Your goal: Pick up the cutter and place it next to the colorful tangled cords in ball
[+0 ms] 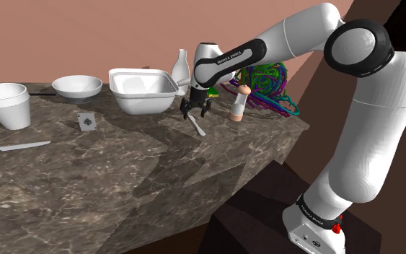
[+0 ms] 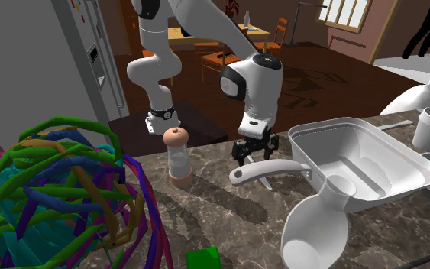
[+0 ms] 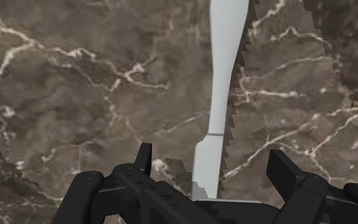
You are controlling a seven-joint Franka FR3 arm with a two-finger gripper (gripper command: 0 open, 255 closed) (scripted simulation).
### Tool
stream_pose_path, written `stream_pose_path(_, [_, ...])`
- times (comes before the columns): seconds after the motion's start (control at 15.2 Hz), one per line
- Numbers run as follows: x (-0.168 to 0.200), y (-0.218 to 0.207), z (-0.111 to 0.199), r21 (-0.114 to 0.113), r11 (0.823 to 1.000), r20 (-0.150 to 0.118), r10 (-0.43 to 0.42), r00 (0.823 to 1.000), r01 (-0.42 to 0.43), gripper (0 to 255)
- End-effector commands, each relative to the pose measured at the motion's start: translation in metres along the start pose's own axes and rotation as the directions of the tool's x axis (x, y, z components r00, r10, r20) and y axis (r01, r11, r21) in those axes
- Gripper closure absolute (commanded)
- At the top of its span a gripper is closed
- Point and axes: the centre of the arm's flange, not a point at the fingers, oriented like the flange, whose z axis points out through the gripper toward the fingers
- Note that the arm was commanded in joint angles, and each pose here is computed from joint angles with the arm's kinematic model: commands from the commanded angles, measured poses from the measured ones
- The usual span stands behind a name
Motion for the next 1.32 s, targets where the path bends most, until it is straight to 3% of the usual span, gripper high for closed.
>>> stream_pose_path(0.0, [0.0,0.0,0.002,0.0,1.0,-0.001,0.0,1.0,0.0,0])
stream_pose_path(0.33, [0.0,0.0,0.002,0.0,1.0,0.0,0.0,1.0,0.0,0])
stream_pose_path(0.4, [0.0,0.0,0.002,0.0,1.0,0.0,0.0,1.0,0.0,255])
stream_pose_path(0.99, [0.0,0.0,0.002,0.0,1.0,0.0,0.0,1.0,0.0,255])
stream_pose_path(1.25, [0.0,-0.001,-0.019,0.0,1.0,-0.001,0.0,1.0,0.0,255])
